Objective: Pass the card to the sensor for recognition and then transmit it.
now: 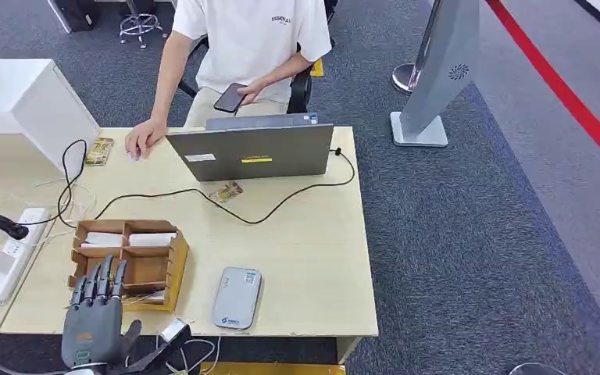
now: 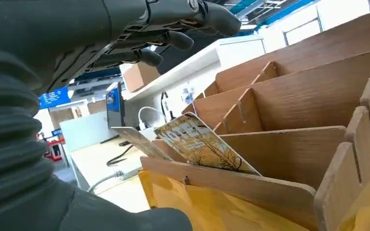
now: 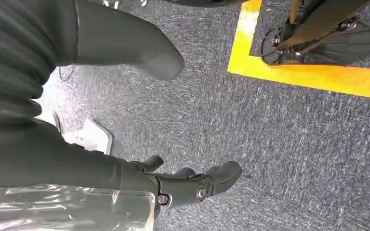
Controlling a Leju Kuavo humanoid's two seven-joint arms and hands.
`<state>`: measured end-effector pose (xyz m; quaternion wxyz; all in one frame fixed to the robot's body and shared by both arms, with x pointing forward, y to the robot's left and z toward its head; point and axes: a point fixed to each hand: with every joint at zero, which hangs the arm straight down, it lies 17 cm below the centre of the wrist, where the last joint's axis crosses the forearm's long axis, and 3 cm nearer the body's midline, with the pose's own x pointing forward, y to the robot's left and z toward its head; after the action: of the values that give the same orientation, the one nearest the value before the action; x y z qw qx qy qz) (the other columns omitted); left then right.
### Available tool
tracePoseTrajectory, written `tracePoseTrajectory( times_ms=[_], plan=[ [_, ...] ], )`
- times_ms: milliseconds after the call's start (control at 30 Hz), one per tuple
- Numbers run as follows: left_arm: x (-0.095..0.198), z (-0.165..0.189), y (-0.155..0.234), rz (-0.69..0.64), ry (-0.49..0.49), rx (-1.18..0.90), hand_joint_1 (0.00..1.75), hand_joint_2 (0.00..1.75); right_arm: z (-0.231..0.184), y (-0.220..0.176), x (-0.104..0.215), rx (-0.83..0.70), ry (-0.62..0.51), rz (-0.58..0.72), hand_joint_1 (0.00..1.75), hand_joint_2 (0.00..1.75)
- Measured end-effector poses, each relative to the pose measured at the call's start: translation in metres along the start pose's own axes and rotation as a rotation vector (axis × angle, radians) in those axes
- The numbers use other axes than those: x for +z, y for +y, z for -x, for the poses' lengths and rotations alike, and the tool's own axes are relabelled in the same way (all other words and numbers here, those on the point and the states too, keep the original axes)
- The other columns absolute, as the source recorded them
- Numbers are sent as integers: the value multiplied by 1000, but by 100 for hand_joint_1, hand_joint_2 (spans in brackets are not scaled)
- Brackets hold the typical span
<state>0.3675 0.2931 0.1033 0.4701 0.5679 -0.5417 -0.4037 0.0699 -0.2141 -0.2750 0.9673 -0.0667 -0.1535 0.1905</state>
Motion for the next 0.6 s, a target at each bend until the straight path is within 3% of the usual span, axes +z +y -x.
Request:
tracePoseTrajectory(
  times_ms=[167, 200, 600],
  plan=[
    [0, 1, 0, 1, 7, 1, 0, 175, 0, 0, 0, 0, 0, -1, 0, 175],
    [0, 2, 0, 3, 7, 1, 175, 175, 0, 0, 0, 1, 0, -1, 0, 175],
    [2, 3, -14, 71, 5, -6, 175, 175, 0, 0, 0, -1, 1, -1, 0, 175]
  ],
)
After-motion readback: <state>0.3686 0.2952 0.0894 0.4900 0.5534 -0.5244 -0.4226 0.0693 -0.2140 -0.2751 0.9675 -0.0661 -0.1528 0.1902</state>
